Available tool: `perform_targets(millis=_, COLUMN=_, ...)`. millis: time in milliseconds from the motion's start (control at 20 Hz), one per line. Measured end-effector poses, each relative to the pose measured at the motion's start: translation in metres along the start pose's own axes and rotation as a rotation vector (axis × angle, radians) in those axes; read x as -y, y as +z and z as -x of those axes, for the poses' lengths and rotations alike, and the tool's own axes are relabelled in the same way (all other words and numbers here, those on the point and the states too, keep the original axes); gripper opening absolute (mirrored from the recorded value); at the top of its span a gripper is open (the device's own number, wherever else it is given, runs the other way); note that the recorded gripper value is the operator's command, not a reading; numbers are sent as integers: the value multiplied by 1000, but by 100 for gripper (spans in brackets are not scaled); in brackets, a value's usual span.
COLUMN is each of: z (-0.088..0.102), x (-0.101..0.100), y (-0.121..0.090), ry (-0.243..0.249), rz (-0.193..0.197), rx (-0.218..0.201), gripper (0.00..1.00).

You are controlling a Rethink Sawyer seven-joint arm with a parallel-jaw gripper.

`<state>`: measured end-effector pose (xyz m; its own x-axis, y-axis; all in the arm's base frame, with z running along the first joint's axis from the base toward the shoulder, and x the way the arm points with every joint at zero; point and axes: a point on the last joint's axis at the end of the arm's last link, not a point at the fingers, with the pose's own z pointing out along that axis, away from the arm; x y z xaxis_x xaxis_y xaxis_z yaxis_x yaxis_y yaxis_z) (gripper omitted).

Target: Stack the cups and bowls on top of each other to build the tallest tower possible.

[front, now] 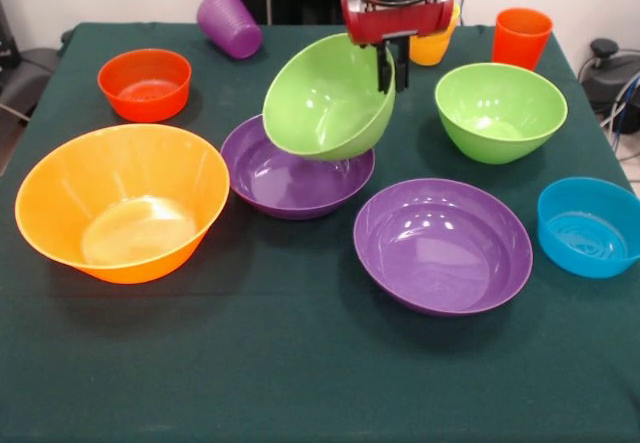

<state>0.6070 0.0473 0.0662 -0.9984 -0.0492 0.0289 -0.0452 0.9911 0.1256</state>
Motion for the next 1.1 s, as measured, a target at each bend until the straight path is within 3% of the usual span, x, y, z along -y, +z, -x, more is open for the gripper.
perform_targets(millis=400, z=2, x=-1, y=12, ry=-31, rz=13, rx=-4, gripper=0)
perform_targets(millis=1100, z=15, x=19, y=21, ry=-48, rz=13, rx=23, gripper=0)
